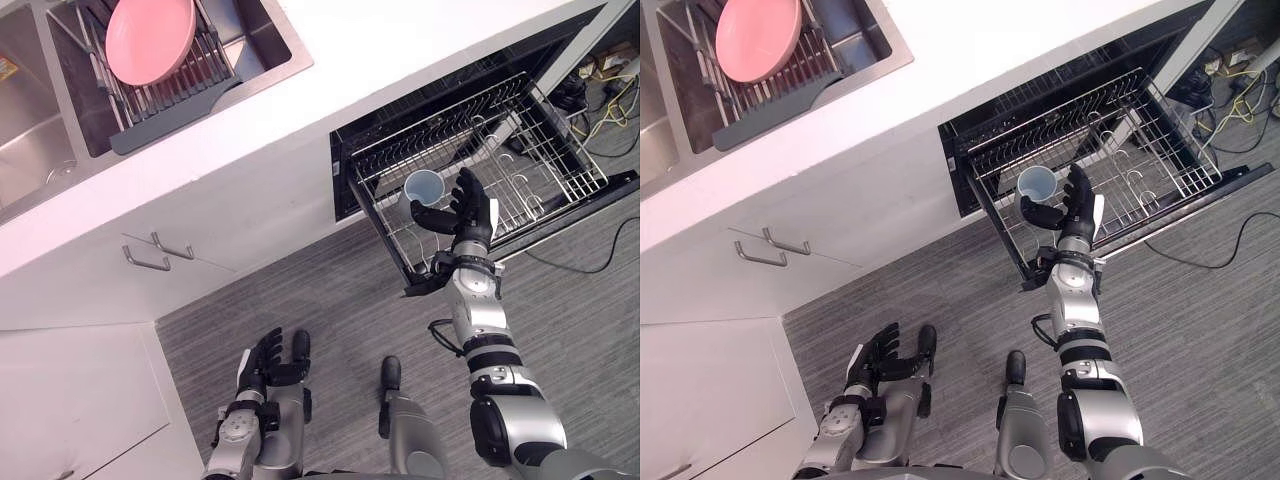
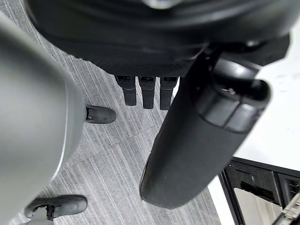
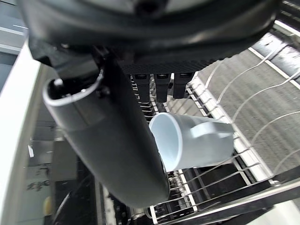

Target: Walk over to the sink, pick up the cup, carry it to the dishwasher, place the cup inside the dishwasher, then close the dishwasher door

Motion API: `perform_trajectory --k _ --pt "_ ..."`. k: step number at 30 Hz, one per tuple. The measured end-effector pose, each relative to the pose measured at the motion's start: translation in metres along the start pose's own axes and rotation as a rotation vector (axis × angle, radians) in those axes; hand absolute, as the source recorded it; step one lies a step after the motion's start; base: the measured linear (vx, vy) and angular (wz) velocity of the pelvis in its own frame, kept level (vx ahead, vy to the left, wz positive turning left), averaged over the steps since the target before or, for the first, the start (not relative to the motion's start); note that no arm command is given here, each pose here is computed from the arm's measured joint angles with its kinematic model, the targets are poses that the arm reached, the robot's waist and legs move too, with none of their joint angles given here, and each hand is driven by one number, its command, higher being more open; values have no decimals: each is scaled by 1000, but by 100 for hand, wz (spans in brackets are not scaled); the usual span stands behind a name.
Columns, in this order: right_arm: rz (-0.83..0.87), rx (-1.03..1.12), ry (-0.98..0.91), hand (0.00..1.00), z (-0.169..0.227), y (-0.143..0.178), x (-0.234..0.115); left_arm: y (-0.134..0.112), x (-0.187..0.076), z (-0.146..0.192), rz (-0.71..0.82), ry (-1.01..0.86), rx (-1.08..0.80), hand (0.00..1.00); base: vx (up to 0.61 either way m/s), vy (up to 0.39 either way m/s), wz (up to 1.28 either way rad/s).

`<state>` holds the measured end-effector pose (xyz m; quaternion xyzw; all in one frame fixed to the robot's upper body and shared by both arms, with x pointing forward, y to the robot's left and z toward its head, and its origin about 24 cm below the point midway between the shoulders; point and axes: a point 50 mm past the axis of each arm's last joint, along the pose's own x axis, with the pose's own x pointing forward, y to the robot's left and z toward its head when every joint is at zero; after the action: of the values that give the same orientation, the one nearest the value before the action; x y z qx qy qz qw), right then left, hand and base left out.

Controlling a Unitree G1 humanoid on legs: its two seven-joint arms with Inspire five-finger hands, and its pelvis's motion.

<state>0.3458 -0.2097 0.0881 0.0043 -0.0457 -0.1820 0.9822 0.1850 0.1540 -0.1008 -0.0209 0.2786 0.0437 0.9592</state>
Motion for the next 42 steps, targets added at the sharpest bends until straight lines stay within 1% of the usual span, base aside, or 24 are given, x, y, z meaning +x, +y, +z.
perform_trajectory --k 6,11,15,21,24,26,29,33,37,38,40,42 --pt "7 25 -25 90 -3 -2 -17 -1 0 -1 -7 11 5 90 0 0 0" --pt "41 28 -88 90 1 -3 -45 -1 0 -6 -21 42 24 90 10 -10 5" --pt "46 11 -118 90 -1 -11 -68 1 -2 -14 -21 80 36 90 41 -7 11" --pt "71 -11 -75 90 -19 -16 -100 9 -6 -29 -18 146 72 90 47 -3 11" --pt "99 -21 -37 90 -29 -14 -111 12 -9 -36 -17 178 94 90 -27 -11 14" --pt "126 -13 8 90 -38 -10 -123 18 -13 -44 5 207 87 90 -56 -10 8" --pt "154 -1 29 90 -41 -8 -137 25 -18 -51 28 229 89 90 -42 -14 12" --pt "162 9 -28 90 -29 -8 -146 31 -23 -56 53 246 76 90 -28 -21 32" --pt "117 25 -139 90 -5 -14 -144 37 -22 -55 98 246 30 90 -36 15 97" --pt "106 -1 -173 90 0 -16 -140 36 -21 -55 102 246 26 90 22 57 94" --pt "115 -16 -201 90 5 -14 -136 39 -21 -56 106 255 41 90 33 76 32" --pt "155 -27 -235 90 10 -2 -134 44 -24 -60 119 274 55 90 32 88 8"
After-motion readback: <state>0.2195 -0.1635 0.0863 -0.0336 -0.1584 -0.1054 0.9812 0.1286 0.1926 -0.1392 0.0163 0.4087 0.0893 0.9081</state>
